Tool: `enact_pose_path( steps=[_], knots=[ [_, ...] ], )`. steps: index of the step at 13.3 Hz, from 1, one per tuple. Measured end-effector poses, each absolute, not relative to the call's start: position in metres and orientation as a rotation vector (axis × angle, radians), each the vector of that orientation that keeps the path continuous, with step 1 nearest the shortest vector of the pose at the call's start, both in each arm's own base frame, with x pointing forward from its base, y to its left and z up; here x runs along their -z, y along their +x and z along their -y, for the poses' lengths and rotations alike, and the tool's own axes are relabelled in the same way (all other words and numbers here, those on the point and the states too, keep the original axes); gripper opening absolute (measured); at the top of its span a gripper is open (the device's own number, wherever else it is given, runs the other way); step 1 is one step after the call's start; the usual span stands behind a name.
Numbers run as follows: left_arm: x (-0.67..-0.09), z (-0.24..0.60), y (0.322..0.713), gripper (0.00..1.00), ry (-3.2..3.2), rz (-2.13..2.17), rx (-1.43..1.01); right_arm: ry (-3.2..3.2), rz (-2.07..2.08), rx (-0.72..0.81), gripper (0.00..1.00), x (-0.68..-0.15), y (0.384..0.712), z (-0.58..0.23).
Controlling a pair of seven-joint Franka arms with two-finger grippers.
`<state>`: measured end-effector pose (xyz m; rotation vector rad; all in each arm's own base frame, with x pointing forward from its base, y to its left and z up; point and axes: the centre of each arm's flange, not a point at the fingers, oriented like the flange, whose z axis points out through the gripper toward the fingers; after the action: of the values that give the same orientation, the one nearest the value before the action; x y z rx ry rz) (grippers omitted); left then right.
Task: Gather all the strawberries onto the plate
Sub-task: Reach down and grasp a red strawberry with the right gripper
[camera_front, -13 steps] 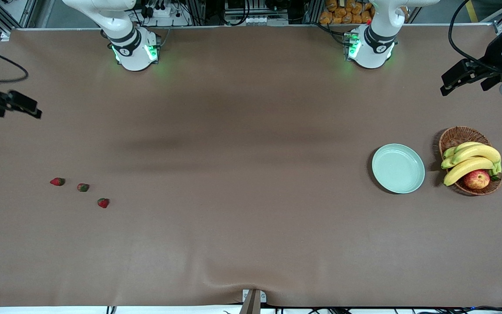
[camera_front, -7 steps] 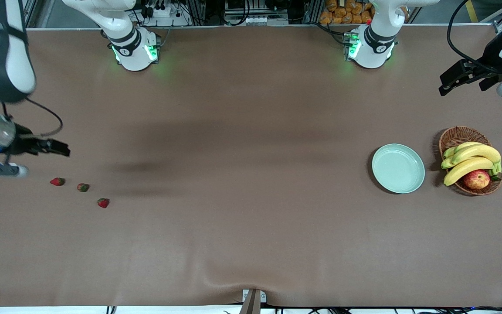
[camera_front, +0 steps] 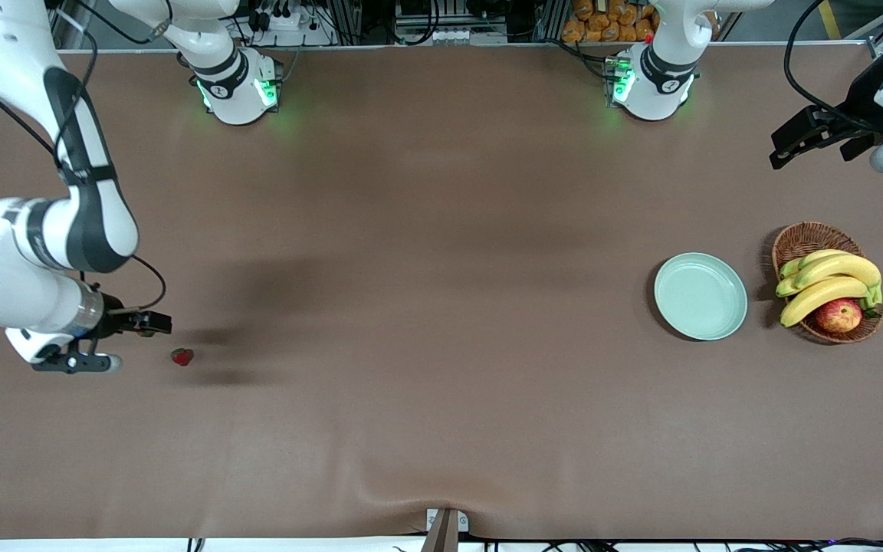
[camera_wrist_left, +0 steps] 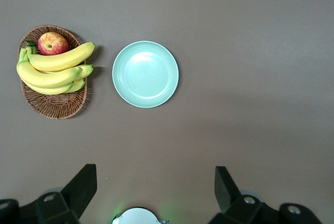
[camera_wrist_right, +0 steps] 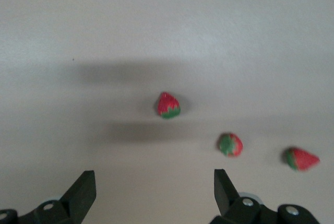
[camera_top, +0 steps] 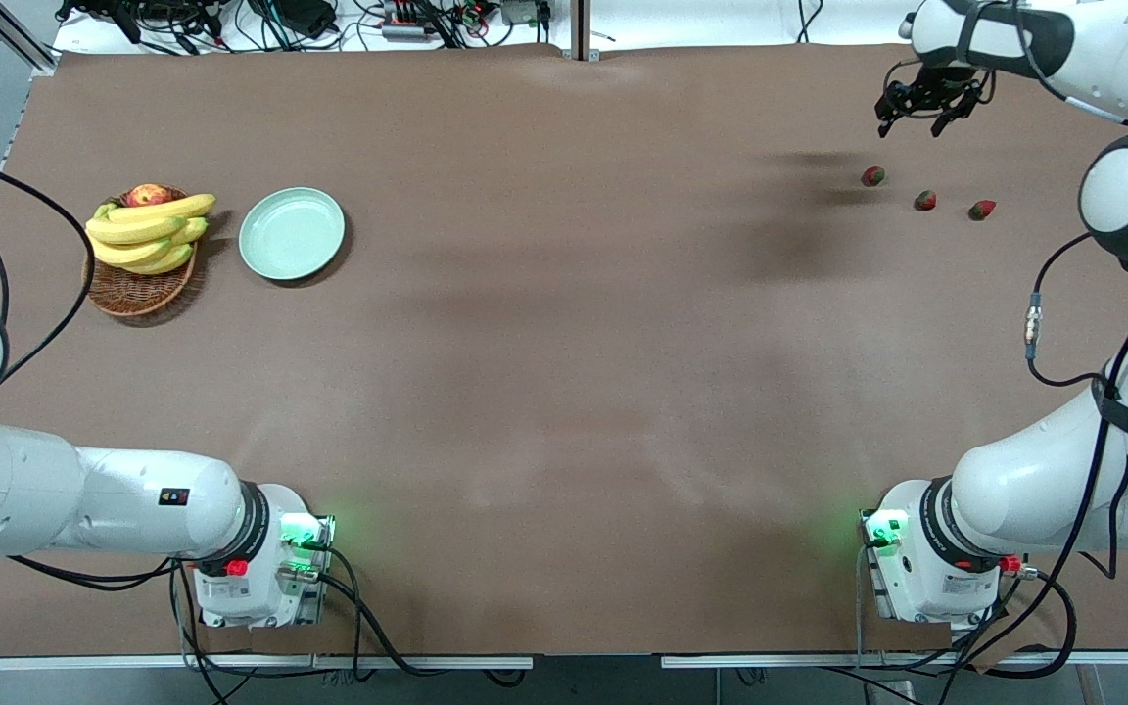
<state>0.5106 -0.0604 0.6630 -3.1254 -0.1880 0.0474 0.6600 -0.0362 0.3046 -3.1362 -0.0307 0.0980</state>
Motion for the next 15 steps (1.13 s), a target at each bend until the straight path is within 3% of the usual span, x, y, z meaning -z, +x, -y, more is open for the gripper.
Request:
enact_pose_path(
  steps=[6,15],
  knots=[
    [-0.658,0.060,0.511,1.00,-3.123,0.189,-0.063,-3.127,0.192,-0.122,1.00,-0.220,0.669,0.037],
    [-0.652,0.059,0.511,1.00,-3.120,0.193,-0.087,-3.129,0.286,-0.051,1.00,-0.181,0.673,0.042]
  ],
)
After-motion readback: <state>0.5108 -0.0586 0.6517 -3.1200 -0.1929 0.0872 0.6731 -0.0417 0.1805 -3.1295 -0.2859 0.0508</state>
